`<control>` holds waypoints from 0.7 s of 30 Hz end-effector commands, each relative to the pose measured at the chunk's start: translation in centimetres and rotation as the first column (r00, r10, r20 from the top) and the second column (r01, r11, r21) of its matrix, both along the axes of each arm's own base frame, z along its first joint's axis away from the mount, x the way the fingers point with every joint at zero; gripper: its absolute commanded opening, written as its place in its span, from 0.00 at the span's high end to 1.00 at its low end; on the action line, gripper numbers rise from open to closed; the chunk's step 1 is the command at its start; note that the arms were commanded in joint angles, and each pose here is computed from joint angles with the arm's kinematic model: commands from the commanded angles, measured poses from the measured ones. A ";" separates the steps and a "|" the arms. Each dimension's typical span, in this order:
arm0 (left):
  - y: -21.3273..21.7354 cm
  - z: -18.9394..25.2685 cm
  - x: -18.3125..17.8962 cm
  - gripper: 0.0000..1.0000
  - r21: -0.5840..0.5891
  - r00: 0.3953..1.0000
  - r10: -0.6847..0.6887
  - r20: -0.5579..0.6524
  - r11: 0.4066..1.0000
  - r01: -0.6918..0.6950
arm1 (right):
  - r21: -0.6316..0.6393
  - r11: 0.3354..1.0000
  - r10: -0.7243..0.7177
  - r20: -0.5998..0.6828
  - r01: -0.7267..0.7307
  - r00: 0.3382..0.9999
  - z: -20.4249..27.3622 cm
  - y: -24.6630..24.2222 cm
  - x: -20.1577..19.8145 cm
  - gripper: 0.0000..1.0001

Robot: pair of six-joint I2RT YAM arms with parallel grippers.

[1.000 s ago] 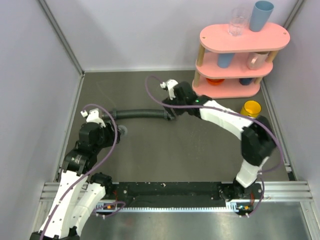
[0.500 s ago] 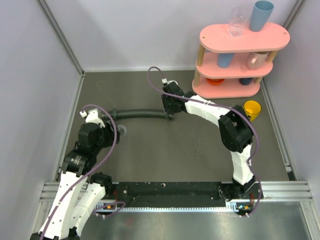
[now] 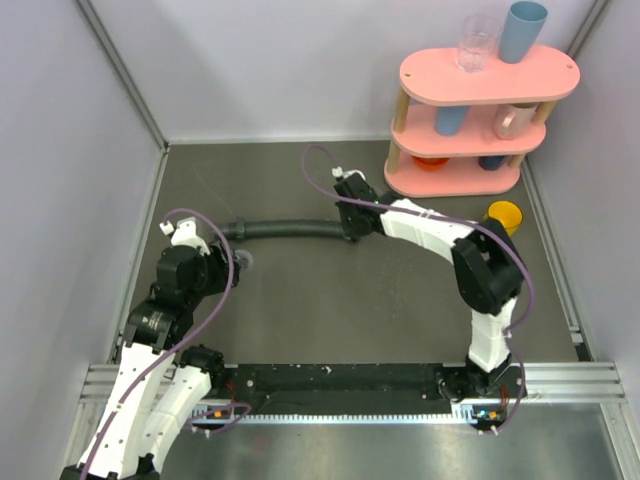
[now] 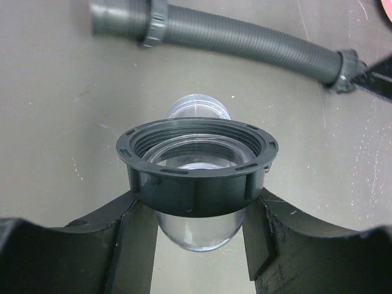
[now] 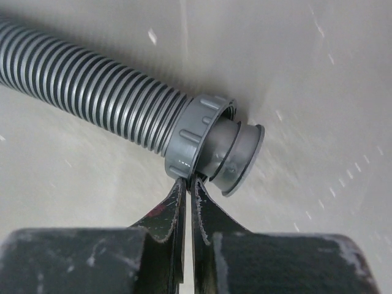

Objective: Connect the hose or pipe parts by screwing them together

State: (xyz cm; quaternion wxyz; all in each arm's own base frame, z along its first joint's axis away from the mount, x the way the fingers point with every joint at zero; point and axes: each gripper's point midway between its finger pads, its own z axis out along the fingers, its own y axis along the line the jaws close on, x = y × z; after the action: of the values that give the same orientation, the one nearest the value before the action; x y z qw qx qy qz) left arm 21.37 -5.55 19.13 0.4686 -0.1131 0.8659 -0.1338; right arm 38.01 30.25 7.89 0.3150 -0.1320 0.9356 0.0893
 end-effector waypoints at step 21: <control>-0.6 2.2 0.6 1.00 -0.036 0.997 -0.019 0.079 0.999 0.021 | -0.144 0.898 -0.397 0.148 0.417 0.906 4.9 -23.0 -14.8 0.76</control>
State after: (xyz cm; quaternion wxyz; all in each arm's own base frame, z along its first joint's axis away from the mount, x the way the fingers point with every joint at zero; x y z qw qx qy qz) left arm 21.28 -5.90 19.15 0.4660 -0.1082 0.8666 -0.1422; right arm 22.20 8.05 11.50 0.3418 0.0111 0.9381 -0.0549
